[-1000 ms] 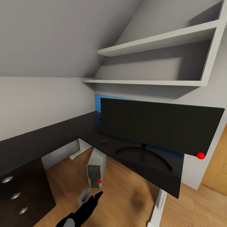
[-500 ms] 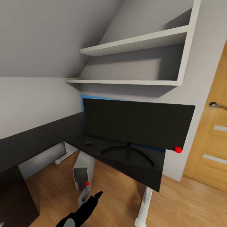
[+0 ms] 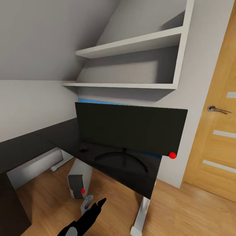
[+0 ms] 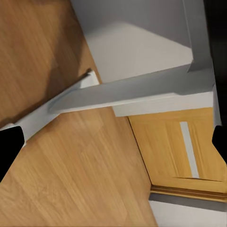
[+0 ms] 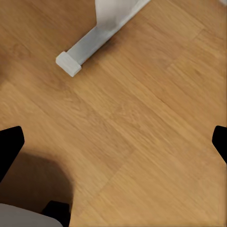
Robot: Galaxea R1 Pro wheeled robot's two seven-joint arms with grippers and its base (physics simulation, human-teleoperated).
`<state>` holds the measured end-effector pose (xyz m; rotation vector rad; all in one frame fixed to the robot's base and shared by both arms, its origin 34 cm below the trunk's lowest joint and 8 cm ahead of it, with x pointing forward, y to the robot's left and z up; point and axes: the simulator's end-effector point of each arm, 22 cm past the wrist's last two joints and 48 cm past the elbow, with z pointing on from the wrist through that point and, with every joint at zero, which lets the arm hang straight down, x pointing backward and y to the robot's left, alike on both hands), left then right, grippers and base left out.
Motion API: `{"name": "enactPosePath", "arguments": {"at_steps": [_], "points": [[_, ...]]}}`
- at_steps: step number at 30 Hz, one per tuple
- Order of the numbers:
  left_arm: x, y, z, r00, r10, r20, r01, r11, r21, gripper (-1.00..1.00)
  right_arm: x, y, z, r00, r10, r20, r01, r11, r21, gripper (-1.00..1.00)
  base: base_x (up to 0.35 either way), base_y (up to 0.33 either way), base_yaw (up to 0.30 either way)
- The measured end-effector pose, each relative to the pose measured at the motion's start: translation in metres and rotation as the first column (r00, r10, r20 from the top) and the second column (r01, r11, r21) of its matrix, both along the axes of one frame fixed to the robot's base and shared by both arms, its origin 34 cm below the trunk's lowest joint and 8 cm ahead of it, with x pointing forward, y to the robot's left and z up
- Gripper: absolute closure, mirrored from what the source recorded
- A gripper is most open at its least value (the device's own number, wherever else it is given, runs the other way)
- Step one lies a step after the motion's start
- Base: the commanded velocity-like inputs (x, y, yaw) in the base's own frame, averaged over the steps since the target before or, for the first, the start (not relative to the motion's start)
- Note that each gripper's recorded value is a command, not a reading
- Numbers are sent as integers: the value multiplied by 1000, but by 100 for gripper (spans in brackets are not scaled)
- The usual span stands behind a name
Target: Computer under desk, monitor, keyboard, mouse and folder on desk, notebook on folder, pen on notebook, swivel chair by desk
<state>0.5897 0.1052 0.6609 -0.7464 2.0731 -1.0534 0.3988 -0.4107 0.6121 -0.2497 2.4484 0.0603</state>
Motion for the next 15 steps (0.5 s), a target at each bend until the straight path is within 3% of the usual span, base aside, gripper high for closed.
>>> {"name": "enactPosePath", "arguments": {"at_steps": [8, 15], "points": [[1, 1, 1, 1000, 4, 2, -4, 1000, -5, -100, 0, 0, 0, 1000, 0, 0, 0, 1000, 0, -100, 0, -36, 150], [1, 1, 1, 1000, 5, 4, -5, 1000, -6, -100, 0, 0, 0, 1000, -1, 1, 1, 1000, 2, -100, 0, -208, 234]]}}
